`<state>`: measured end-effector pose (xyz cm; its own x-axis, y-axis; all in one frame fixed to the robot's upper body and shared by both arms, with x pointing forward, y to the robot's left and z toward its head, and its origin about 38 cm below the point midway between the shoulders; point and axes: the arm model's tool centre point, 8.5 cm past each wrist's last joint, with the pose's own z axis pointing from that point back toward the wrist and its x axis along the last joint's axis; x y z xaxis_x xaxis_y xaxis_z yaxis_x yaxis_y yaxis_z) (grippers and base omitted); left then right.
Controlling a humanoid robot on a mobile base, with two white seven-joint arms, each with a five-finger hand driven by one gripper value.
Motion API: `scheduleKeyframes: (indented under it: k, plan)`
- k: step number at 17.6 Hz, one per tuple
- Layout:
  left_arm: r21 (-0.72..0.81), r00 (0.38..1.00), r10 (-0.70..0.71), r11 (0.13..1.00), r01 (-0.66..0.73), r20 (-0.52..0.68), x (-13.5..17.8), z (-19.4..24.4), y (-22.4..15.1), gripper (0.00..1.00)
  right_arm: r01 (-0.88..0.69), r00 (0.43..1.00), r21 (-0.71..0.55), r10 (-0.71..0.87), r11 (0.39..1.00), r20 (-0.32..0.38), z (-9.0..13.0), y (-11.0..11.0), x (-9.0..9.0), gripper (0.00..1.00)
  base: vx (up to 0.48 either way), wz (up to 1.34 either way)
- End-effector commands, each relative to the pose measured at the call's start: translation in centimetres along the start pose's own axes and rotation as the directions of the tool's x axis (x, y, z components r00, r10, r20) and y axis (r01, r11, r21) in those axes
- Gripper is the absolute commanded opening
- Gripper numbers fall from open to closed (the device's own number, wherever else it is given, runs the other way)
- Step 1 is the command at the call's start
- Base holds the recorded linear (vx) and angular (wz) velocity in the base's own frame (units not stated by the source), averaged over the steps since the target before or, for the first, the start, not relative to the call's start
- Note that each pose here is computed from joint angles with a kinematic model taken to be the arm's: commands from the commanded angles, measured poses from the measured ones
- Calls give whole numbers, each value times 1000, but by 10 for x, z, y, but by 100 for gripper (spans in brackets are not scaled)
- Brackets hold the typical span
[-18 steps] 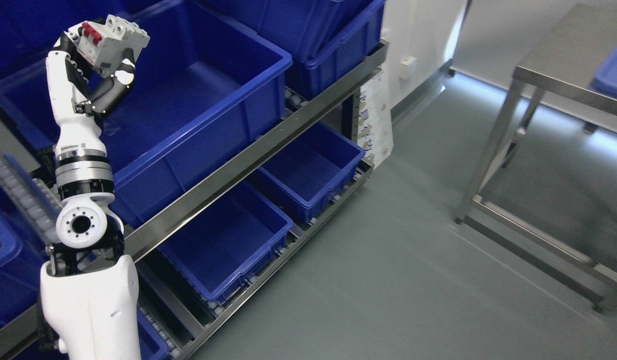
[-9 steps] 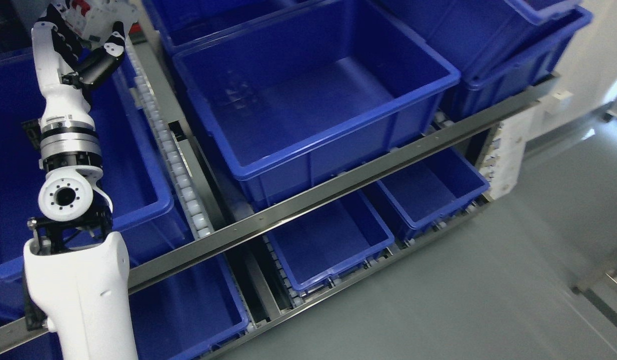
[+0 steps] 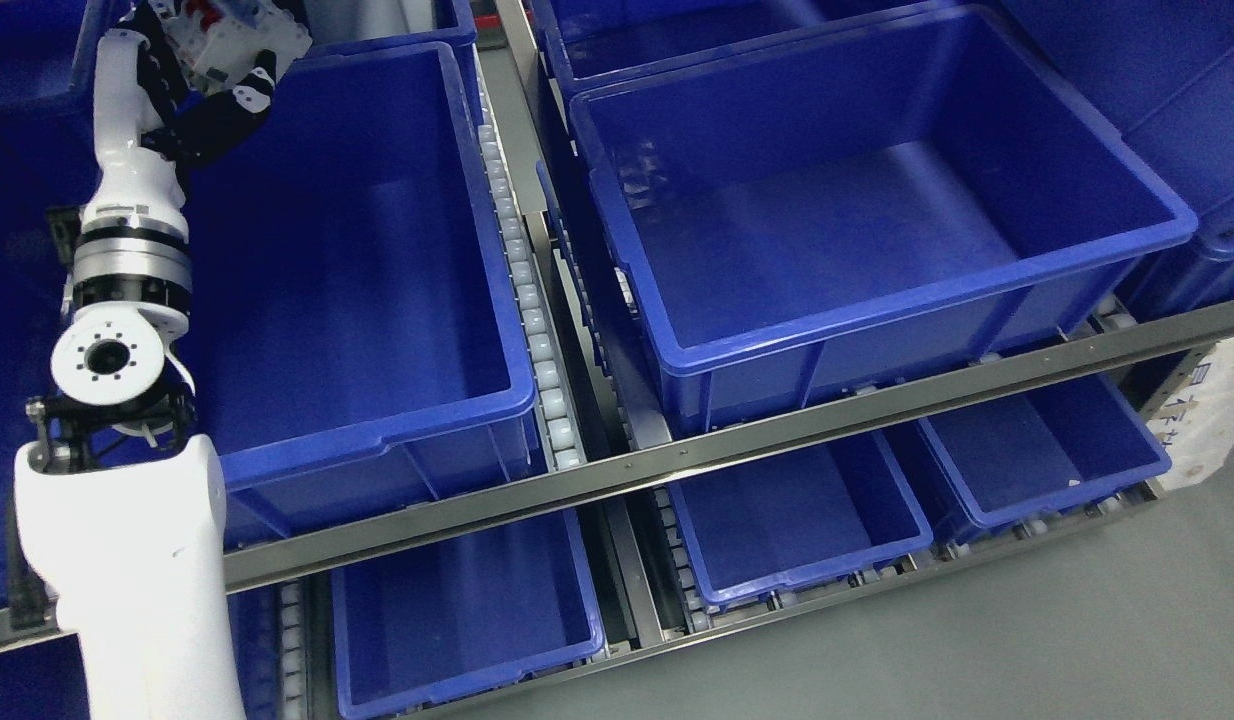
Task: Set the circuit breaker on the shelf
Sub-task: 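Lower the left hand with the breaker into the upper blue bin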
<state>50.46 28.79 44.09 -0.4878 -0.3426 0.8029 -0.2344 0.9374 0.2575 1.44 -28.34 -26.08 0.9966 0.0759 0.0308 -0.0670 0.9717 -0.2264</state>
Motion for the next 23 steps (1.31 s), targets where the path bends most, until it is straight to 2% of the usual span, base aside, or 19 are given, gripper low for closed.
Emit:
scheduleKeyframes:
  k: [1,3,5,8,11,13,15,19,23]
  plan:
    - [-226,928,-301,941,251,-222,-73,-38,10,18,-17,999,-19,18,1000,36,-1,-10,3,100,39,208]
    - [-359,863,-437,871,335,-254,-87,-46,1,19,-17,999,-21,18,1000,36,-1,-10,3,100,16,134]
    - [-466,779,-543,803,372,-314,-124,-35,-2,19,-17,999,-19,18,1000,36,-1,-10,3,100,11,37]
    - [-523,716,-595,767,371,-365,-154,-25,-2,20,-17,999,-21,18,1000,37,-1,-10,3,100,3,7]
    - [-593,661,-650,716,368,-375,-164,-35,-19,21,-17,999,-21,18,1000,39,-1,-10,4,100,-3,23]
    - [-648,674,-651,688,328,-350,-166,-40,-56,21,-17,999,-19,18,1000,36,-1,-10,3,100,2,39]
    - [-695,646,-681,648,313,-344,-178,-32,-73,21,-17,999,-19,18,1000,36,-1,-10,3,100,-6,-12]
    - [-706,633,-699,630,325,-333,-185,-27,-74,22,-17,999,-21,18,1000,36,-1,-10,3,100,-78,-41]
    - [-680,632,-699,644,351,-335,-183,-30,-69,35,-17,999,-19,18,1000,36,-1,-10,3,100,-108,177]
